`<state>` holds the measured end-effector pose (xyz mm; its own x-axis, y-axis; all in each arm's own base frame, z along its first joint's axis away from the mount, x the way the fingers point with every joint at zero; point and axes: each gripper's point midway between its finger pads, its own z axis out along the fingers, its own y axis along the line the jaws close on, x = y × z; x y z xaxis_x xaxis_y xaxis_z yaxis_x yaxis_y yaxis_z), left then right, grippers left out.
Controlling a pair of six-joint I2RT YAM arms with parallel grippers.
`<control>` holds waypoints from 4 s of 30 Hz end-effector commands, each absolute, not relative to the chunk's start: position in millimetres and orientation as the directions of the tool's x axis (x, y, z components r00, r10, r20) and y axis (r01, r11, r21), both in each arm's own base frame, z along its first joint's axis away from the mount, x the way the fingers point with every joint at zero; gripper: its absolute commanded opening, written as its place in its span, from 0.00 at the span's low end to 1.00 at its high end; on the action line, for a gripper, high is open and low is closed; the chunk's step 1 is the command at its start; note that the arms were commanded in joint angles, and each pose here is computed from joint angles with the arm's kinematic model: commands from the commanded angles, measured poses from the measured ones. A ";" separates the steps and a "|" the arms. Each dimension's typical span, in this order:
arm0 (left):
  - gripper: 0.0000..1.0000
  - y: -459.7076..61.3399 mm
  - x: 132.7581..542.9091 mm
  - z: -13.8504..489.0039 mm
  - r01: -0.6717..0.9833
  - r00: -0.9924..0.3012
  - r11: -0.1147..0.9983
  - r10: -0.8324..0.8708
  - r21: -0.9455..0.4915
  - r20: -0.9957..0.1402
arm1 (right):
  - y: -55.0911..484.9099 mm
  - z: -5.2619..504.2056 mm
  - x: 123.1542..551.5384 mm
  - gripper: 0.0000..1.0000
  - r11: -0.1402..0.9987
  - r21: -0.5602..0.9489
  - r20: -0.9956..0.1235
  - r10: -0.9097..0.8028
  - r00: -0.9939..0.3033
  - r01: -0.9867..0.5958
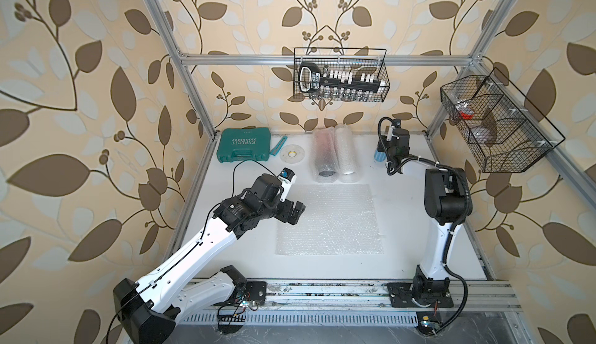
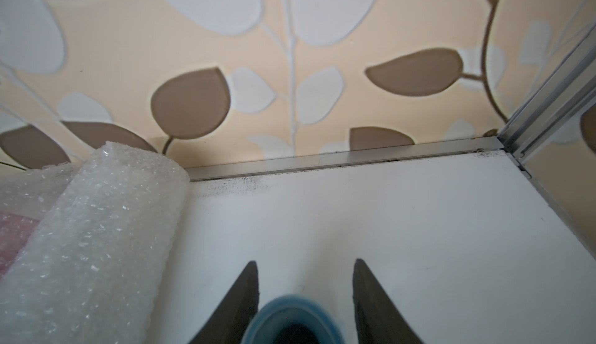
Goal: Unwrap the vase from the bubble wrap
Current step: Place the vase at the center of the board, then move the bubble wrap to the center of the board.
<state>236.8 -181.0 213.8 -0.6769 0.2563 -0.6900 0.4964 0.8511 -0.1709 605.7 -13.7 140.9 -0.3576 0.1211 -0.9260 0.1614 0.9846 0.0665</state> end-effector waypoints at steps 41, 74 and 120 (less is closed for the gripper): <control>0.99 -173.4 243.5 219.2 0.467 -0.701 0.850 0.187 -0.244 -0.688 | 65.7 92.8 366.7 0.79 0.956 0.272 -0.479 0.231 -0.847 0.107; 0.99 -166.6 250.5 216.9 0.431 -0.725 0.858 0.144 -0.279 -0.674 | 102.8 4.1 274.6 0.48 0.993 0.073 -0.171 0.099 -0.980 0.087; 0.99 -177.4 245.5 209.1 0.468 -0.737 0.821 0.160 -0.326 -0.657 | -104.4 70.6 301.0 0.00 0.771 -0.560 -0.197 0.231 -0.953 0.303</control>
